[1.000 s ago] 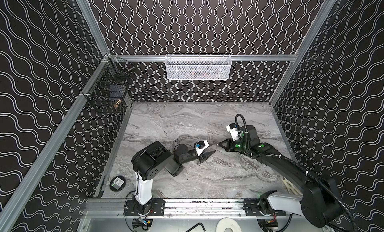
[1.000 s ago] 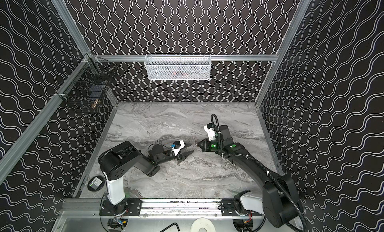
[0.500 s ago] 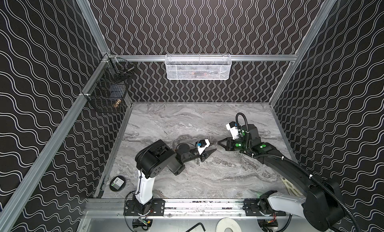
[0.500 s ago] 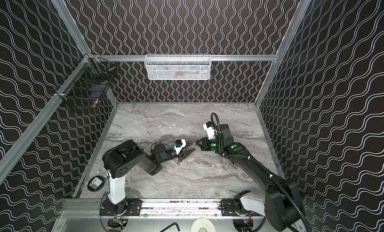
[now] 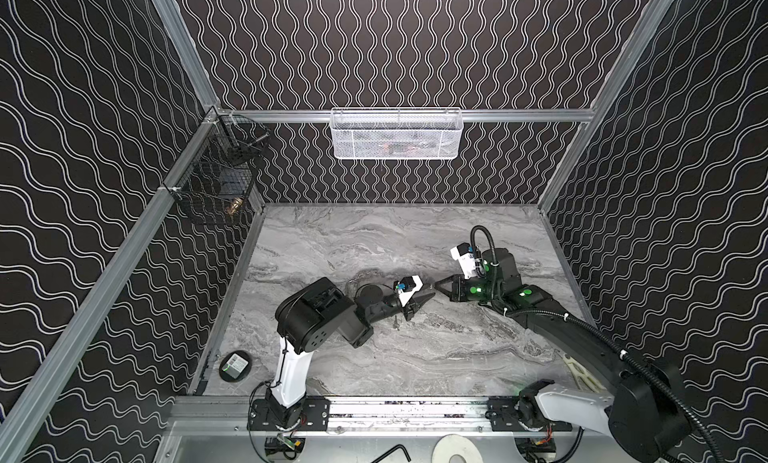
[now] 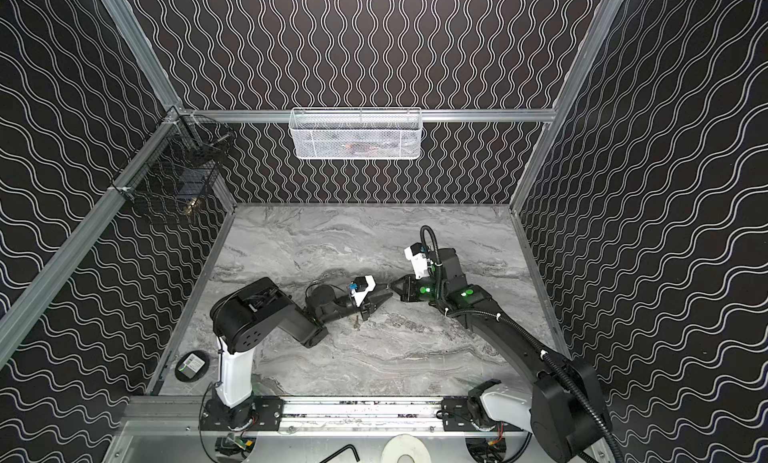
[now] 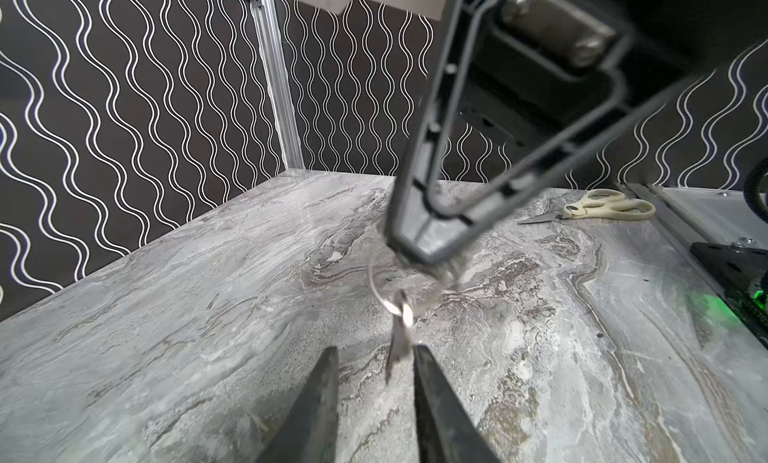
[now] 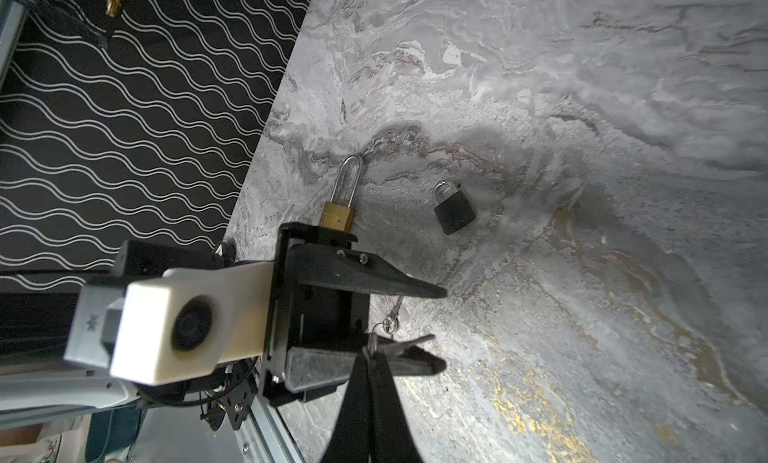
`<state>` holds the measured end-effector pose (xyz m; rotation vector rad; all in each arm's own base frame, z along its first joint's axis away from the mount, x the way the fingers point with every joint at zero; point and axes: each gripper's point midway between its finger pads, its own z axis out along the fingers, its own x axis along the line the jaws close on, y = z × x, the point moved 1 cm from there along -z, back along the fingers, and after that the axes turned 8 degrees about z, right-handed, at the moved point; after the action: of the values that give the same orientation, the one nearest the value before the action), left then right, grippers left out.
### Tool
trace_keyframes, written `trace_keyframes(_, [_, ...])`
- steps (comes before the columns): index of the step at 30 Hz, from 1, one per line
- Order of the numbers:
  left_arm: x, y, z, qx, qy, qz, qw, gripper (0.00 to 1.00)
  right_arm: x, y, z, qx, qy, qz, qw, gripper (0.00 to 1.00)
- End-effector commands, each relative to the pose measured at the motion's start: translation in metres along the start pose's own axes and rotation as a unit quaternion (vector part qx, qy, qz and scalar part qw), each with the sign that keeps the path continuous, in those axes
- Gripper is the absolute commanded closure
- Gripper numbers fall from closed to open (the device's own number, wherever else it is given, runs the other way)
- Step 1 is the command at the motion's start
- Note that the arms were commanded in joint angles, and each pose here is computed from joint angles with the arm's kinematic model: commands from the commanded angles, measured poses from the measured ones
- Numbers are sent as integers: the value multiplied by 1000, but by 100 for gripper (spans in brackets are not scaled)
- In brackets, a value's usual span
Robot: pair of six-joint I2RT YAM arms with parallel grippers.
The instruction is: Unlock with the key
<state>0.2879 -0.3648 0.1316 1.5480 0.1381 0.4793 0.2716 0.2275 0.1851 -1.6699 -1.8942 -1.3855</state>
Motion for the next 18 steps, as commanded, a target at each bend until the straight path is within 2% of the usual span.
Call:
trace_keyframes(1, [1, 6, 2, -16, -2, 2, 1000, 75, 10, 6, -1, -11, 17, -12, 1000, 100])
trace_keyframes(10, [0, 9, 0, -19, -1, 17, 1000, 87, 10, 6, -2, -12, 13, -15, 1000, 100])
trace_keyframes(18, [-4, 9, -5, -16, -6, 58, 998, 98, 7, 7, -4, -15, -1, -18, 1000, 100])
